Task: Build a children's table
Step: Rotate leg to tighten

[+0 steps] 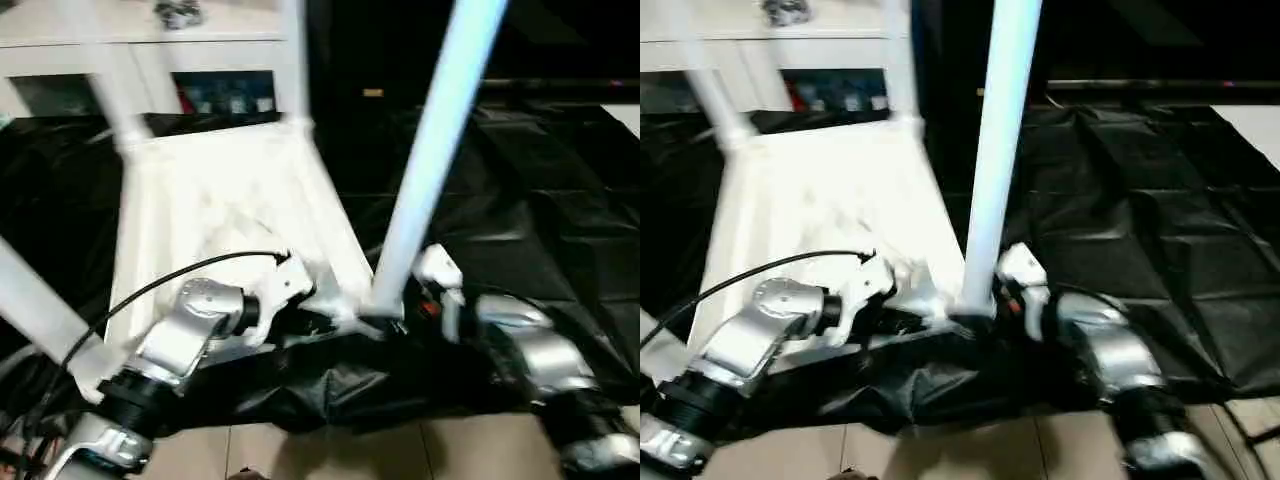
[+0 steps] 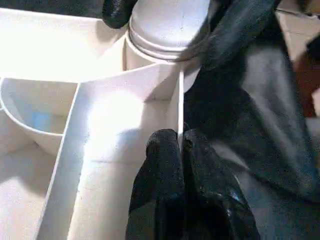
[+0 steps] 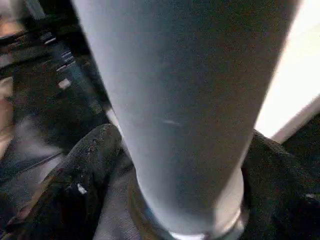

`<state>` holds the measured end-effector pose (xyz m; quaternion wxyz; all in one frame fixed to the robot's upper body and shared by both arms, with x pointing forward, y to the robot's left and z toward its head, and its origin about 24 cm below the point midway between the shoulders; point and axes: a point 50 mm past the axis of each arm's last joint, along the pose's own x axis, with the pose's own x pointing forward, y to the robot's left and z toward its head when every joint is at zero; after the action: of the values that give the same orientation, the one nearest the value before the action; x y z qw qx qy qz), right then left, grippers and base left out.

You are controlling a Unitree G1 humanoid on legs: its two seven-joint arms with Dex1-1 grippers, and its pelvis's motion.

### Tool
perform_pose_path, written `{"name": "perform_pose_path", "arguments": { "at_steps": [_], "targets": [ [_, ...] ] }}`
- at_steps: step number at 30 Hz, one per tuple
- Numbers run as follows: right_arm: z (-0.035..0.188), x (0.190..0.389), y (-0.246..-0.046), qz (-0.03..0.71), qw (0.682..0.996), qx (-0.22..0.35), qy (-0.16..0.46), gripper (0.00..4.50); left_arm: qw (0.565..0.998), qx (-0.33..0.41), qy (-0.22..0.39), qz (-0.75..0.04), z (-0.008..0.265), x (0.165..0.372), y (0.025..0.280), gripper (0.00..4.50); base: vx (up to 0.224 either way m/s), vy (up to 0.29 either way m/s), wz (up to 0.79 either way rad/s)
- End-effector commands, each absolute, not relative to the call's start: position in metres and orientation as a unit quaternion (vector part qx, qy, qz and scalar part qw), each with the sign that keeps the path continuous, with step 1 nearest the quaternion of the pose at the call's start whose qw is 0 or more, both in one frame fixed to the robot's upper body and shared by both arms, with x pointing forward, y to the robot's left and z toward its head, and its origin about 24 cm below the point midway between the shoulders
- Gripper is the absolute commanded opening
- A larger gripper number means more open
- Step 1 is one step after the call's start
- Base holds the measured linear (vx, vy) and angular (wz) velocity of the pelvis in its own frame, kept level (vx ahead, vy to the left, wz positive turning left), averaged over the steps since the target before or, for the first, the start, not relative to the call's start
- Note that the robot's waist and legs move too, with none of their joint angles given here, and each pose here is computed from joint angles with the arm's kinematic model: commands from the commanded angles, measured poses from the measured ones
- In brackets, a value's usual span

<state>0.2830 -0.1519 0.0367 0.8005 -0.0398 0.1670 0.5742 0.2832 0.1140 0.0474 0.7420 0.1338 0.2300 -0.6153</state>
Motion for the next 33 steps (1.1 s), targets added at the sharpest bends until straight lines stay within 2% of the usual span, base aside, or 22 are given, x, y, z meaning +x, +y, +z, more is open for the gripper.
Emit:
{"name": "perform_pose_path", "arguments": {
  "at_steps": [1,8,13,16,18,20,21,22,23,24,25,26,30,31,33],
  "targets": [
    [0.035,0.275,-0.136,0.62,0.766,-0.033,0.168,3.35,0.731,0.139,0.21,-0.634,0.055,0.284,0.104,0.0,0.0,0.0,0.0],
    [0.036,0.271,-0.131,0.633,0.756,-0.025,0.169,2.79,0.727,0.14,0.21,-0.639,0.055,0.285,0.105,0.0,0.0,0.0,0.0],
    [0.034,0.269,-0.129,0.631,0.756,-0.02,0.17,2.62,0.74,0.135,0.208,-0.625,0.055,0.287,0.104,0.0,0.0,0.0,0.0],
    [0.028,0.275,-0.124,0.585,0.794,-0.004,0.166,2.6,0.78,0.121,0.2,-0.581,0.055,0.295,0.099,0.0,0.0,0.0,0.0],
    [0.021,0.287,-0.12,0.511,0.843,0.001,0.165,2.59,0.807,0.11,0.194,-0.546,0.055,0.301,0.092,0.0,0.0,0.0,0.0],
    [0.014,0.297,-0.118,0.445,0.878,0.012,0.175,2.58,0.821,0.107,0.191,-0.527,0.055,0.303,0.086,0.0,0.0,0.0,0.0],
    [0.013,0.297,-0.118,0.443,0.879,0.013,0.176,2.58,0.822,0.107,0.19,-0.527,0.055,0.303,0.086,0.0,0.0,0.0,0.0],
    [0.006,0.305,-0.114,0.38,0.905,0.029,0.188,2.58,0.835,0.099,0.185,-0.509,0.057,0.306,0.076,0.0,0.0,0.0,0.0],
    [0.006,0.305,-0.114,0.38,0.905,0.029,0.188,2.57,0.835,0.099,0.185,-0.509,0.057,0.306,0.076,0.0,0.0,0.0,0.0],
    [0.002,0.309,-0.106,0.338,0.919,0.044,0.197,2.56,0.843,0.089,0.181,-0.498,0.057,0.307,0.067,0.0,0.0,0.0,0.0],
    [0.002,0.309,-0.106,0.338,0.919,0.044,0.197,2.56,0.843,0.089,0.181,-0.498,0.057,0.307,0.067,0.0,0.0,0.0,0.0],
    [0.001,0.311,-0.097,0.328,0.923,0.045,0.198,2.56,0.846,0.086,0.181,-0.494,0.057,0.306,0.061,0.0,0.0,0.0,0.0],
    [0.003,0.311,-0.078,0.344,0.921,0.035,0.18,2.56,0.847,0.081,0.179,-0.494,0.056,0.306,0.054,0.0,0.0,0.0,0.0],
    [0.004,0.311,-0.076,0.346,0.92,0.04,0.179,2.91,0.847,0.081,0.178,-0.495,0.056,0.306,0.054,0.0,0.0,0.0,0.0],
    [0.006,0.313,-0.078,0.348,0.919,0.052,0.176,3.26,0.843,0.085,0.176,-0.501,0.057,0.305,0.056,0.0,0.0,0.0,0.0]
  ]
}}
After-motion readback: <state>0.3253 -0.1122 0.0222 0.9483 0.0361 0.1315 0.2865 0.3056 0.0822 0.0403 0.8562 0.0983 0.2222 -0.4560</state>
